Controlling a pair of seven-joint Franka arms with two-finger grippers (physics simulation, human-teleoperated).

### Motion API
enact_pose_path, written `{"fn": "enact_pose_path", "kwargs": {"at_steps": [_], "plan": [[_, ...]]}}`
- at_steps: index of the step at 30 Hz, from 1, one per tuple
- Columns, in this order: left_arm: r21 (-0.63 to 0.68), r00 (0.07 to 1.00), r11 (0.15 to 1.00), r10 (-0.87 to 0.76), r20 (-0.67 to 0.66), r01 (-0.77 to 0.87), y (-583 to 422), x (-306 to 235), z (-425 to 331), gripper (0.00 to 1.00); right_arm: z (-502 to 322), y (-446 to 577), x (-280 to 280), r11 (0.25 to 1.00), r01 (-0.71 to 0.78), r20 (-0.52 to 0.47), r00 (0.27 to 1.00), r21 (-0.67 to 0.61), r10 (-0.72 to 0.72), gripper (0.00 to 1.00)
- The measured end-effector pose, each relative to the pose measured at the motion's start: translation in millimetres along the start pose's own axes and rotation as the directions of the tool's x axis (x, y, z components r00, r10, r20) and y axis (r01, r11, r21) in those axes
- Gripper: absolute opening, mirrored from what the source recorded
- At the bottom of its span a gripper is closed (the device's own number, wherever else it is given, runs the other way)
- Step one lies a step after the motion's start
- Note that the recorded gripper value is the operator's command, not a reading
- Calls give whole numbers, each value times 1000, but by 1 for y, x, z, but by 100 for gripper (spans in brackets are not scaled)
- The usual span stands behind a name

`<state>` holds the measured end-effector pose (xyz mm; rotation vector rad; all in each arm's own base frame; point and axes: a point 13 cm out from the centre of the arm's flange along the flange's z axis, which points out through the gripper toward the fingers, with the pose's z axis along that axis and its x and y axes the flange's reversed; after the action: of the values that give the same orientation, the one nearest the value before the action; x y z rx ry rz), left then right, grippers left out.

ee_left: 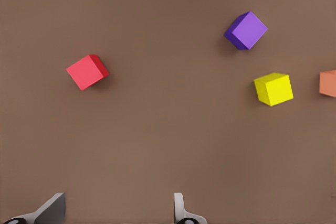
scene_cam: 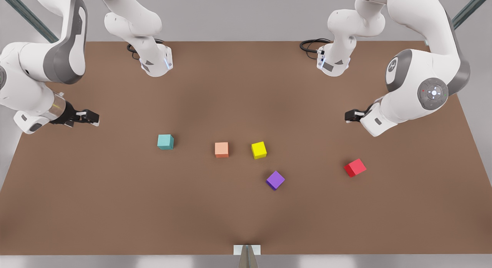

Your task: Pick up red wooden cube and pass to hand red wooden cube and place in blue wooden cube

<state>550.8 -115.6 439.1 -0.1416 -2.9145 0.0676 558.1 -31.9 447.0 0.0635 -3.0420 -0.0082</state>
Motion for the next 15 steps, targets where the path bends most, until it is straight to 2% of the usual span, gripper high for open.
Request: {"fn": "enact_pose_path", "kwargs": {"at_steps": [2,4,10,15], "plan": [[1,1000,1000,-5,1,5,0,-2,1,100,2,7,0,1000,16,-4,1000,-2,-16,100],[-2,999,1000,-25,-33,25,7,-32,27,100,3,14,0,1000,31,-7,999,-2,-31,100],[-5,985,991,-130,-109,130,64,-136,173,100,7,18,-2,999,48,-13,999,-3,-48,100],[-7,974,977,-214,-72,214,103,-158,229,100,10,13,-2,999,47,-18,999,-4,-47,100]]}}
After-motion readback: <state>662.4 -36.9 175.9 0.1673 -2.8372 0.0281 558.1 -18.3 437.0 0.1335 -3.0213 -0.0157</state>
